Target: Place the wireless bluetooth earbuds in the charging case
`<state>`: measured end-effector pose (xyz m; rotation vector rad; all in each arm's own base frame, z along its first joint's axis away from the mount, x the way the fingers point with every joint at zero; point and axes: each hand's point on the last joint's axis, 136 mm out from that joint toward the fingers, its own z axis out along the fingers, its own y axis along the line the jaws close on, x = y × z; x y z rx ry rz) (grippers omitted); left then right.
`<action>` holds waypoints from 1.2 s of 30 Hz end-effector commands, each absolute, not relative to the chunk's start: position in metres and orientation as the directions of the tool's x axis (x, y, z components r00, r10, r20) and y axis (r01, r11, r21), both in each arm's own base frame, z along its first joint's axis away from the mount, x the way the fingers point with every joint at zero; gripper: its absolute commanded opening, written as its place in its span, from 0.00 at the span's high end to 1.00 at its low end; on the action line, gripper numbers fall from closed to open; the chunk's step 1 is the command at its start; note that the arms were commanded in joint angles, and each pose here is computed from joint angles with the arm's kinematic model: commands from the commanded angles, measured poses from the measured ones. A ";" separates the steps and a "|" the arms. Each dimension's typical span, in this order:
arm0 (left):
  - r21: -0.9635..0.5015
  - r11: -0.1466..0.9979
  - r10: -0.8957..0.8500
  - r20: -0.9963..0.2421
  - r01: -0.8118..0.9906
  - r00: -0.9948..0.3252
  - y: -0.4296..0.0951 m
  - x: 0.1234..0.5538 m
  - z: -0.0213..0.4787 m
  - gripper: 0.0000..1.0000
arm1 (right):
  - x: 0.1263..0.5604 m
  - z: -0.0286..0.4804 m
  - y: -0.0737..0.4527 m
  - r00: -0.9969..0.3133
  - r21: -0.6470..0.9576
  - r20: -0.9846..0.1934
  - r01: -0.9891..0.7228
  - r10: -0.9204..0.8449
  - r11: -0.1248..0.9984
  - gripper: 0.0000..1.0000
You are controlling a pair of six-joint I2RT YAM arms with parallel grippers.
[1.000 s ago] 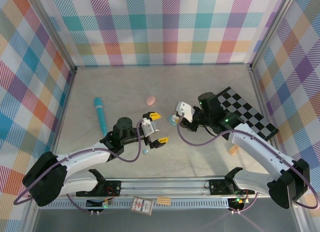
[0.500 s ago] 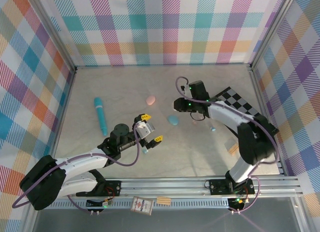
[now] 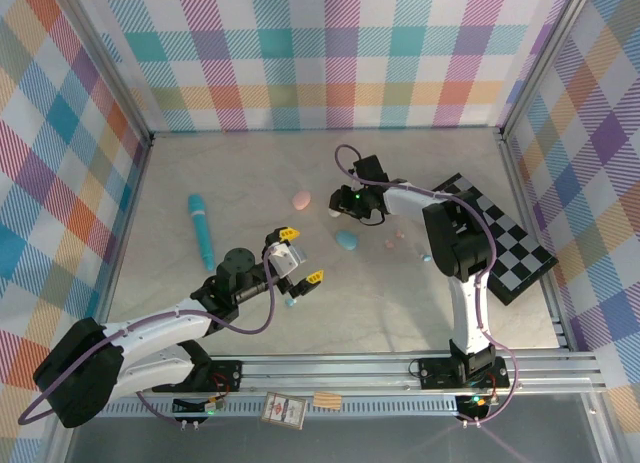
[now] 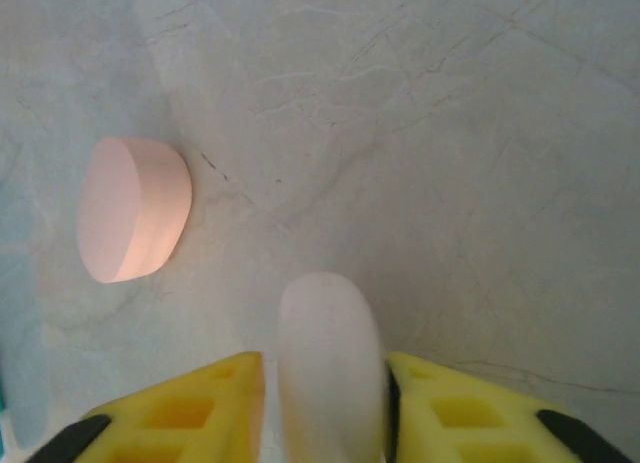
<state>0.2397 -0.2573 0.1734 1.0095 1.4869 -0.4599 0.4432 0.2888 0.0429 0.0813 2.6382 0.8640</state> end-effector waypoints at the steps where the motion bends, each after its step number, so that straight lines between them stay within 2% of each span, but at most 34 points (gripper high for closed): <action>1: 0.263 0.555 0.333 -0.940 0.789 0.079 -0.252 0.241 0.167 0.00 | 0.441 0.063 0.274 -0.909 0.520 -0.390 -0.084 0.149 0.850 0.49; 4: 0.236 0.570 0.303 -0.951 0.787 0.066 -0.252 0.244 0.169 0.00 | 0.433 0.083 0.256 -0.882 0.436 -0.464 -0.147 0.082 0.888 0.34; 7: 0.208 0.570 0.275 -0.960 0.795 0.053 -0.253 0.247 0.171 0.00 | 0.418 0.102 0.250 -0.846 0.357 -0.530 -0.289 -0.062 0.888 0.24; 14: 0.095 0.591 0.165 -0.986 0.801 -0.004 -0.242 0.257 0.171 0.00 | 0.371 0.129 0.248 -0.638 0.159 -0.646 -0.649 -0.419 0.744 0.11; 22: -0.036 0.613 0.012 -0.998 0.789 -0.055 -0.228 0.272 0.178 0.00 | 0.338 0.120 0.247 -0.420 -0.035 -0.613 -0.832 -0.670 0.553 0.11; 29: -0.061 0.616 -0.012 -0.998 0.786 -0.068 -0.228 0.277 0.178 0.00 | 0.333 0.086 0.252 -0.370 -0.082 -0.529 -0.874 -0.764 0.480 0.12; 36: -0.062 0.611 -0.009 -0.997 0.789 -0.071 -0.227 0.276 0.179 0.00 | 0.337 0.057 0.255 -0.384 -0.068 -0.461 -0.883 -0.800 0.464 0.18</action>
